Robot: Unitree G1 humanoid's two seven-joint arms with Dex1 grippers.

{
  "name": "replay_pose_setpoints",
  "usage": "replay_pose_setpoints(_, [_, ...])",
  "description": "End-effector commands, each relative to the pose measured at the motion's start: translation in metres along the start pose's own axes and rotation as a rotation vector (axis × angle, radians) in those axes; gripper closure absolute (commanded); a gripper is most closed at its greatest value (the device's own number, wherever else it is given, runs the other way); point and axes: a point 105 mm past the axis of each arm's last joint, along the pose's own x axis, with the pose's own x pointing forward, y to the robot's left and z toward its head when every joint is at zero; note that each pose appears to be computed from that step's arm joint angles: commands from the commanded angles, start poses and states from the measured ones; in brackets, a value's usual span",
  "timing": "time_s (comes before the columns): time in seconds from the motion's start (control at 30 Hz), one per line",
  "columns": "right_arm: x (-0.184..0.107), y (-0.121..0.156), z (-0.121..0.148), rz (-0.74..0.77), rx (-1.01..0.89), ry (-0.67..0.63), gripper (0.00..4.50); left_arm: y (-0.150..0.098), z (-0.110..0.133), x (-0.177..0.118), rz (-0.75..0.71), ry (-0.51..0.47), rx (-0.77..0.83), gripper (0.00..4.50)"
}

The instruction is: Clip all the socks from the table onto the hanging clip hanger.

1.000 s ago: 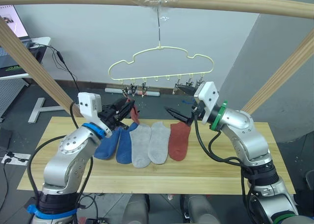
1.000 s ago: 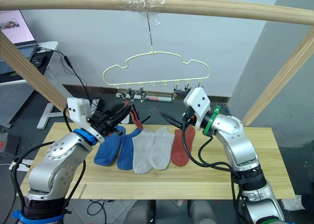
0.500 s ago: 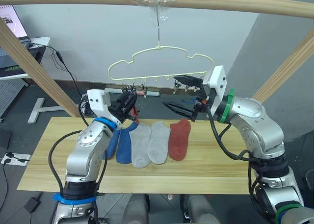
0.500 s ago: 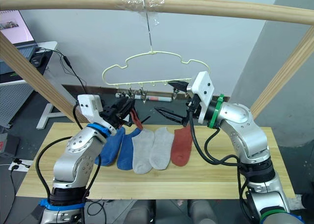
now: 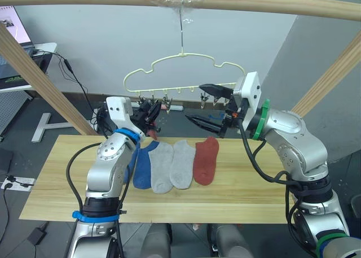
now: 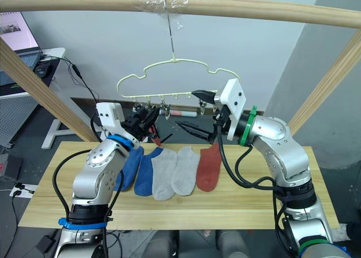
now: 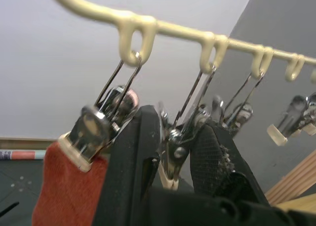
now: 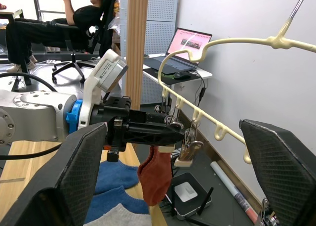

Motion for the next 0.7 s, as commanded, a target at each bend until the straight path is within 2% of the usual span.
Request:
replay_pose_setpoints(0.03, [-0.0003,0.005,0.0202,0.02,-0.049,-0.054,0.0,-0.0043,0.0131,0.0016,-0.016,-0.054,0.031,3.19])
replay_pose_setpoints(0.7, [0.0026,0.0068,0.022,0.03,-0.039,-0.059,0.0,-0.0024,0.0159,-0.0016,0.005,-0.062,0.042,3.19])
